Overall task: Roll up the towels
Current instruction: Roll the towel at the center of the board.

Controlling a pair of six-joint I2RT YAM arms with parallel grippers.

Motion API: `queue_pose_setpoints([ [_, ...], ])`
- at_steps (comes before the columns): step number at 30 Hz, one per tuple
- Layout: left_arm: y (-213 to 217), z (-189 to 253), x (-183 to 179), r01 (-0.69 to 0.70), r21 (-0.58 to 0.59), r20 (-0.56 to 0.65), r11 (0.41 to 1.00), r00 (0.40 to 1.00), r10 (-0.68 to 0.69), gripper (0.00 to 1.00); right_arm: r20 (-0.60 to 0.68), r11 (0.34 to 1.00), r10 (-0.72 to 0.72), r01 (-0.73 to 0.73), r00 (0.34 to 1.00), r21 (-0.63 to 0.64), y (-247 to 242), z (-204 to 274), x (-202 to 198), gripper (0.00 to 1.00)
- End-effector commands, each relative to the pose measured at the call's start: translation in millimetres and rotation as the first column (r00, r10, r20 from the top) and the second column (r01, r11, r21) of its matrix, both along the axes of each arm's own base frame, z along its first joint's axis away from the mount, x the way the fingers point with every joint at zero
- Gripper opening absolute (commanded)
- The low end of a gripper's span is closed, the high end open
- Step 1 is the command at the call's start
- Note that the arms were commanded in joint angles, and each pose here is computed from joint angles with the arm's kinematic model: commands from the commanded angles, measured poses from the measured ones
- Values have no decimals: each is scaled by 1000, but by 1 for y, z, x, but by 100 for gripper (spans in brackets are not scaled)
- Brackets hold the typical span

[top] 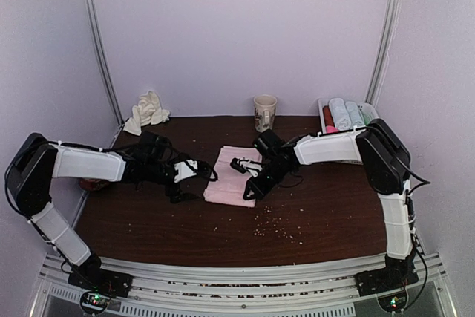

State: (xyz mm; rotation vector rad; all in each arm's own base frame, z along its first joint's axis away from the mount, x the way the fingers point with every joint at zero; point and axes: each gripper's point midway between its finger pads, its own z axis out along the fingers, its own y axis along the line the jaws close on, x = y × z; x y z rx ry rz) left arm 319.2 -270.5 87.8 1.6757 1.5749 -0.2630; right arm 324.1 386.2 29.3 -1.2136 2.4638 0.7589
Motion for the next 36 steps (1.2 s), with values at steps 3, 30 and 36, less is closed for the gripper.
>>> queue_pose_setpoints([
  [3, -4, 10, -17, 131, 70, 404, 989, 903, -148, 90, -77, 994, -50, 42, 996, -101, -22, -32, -4, 0],
  [30, -22, -51, -15, 77, 363, 596, 929, 747, -295, 63, -91, 996, -47, 40, 995, -79, -26, -33, -8, 0],
  [36, -18, -66, -12, 62, 413, 620, 909, 711, -330, 54, -95, 997, -45, 38, 995, -74, -25, -34, -7, 0],
])
